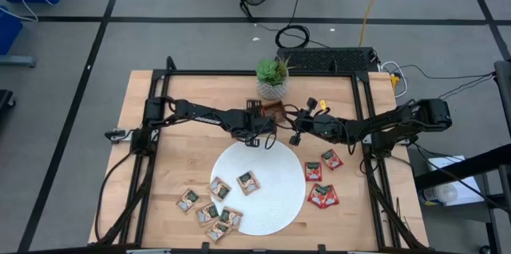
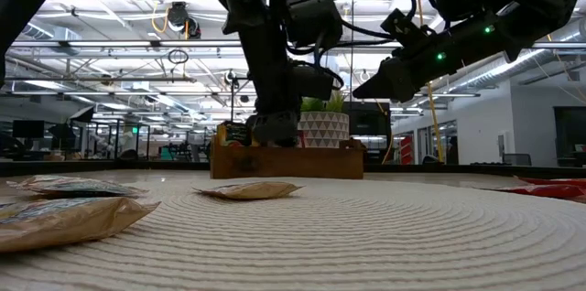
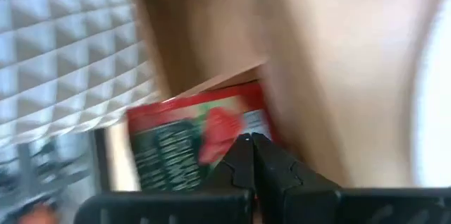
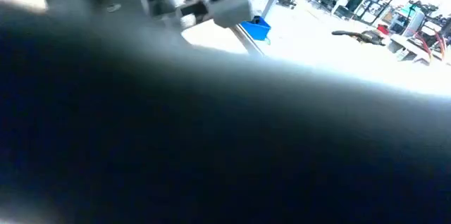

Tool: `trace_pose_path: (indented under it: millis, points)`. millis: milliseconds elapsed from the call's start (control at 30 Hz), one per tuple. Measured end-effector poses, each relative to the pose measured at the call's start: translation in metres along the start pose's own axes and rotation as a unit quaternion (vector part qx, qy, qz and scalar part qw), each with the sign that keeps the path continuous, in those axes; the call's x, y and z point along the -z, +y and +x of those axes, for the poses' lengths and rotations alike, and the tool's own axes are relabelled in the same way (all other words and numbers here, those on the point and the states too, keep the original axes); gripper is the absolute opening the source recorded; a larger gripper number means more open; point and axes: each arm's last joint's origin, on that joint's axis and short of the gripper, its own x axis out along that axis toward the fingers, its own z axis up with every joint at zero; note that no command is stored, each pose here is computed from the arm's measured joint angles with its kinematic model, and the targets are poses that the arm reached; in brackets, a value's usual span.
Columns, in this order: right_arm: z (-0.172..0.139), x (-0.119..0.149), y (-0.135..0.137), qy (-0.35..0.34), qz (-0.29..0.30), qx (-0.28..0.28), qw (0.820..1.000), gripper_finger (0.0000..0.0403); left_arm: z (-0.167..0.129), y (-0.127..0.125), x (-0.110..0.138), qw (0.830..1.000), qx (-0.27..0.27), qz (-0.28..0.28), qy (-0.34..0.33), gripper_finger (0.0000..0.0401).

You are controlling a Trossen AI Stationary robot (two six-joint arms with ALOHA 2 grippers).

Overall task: Pick & Place Tea
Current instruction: Put the strawberry tea bag into the wooden organizer

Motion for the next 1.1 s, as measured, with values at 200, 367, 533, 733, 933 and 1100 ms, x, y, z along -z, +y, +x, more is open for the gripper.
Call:
trace_pose_path:
  millis: [200, 367, 533, 733, 933, 1100]
  points:
    - [0.0, 0.0, 0.0, 0.0, 0.0, 0.0, 1.0, 0.0061, 0.011, 0.002, 0.001, 0.992, 0.122, -0.019, -0.03, 0.0002]
    - [0.0, 0.0, 0.001, 0.0, -0.001, -0.011, 1.0, 0.0061, 0.029, 0.006, 0.008, 0.985, 0.169, -0.031, -0.018, 0.0002]
    - [0.0, 0.0, 0.001, -0.005, 0.0, -0.024, 1.0, 0.0061, 0.035, 0.007, 0.01, 0.984, 0.174, -0.032, -0.012, 0.0001]
    - [0.0, 0.0, 0.001, -0.005, 0.0, -0.024, 1.0, 0.0061, 0.03, 0.001, 0.008, 0.991, 0.132, 0.007, -0.004, 0.0002]
    - [0.0, 0.0, 0.001, -0.005, 0.0, -0.024, 1.0, 0.0061, 0.024, -0.009, 0.005, 0.993, 0.117, 0.029, -0.003, 0.0007]
    - [0.0, 0.0, 0.001, -0.005, 0.0, -0.024, 1.0, 0.0061, 0.019, -0.012, 0.005, 0.992, 0.123, 0.041, 0.001, 0.0004]
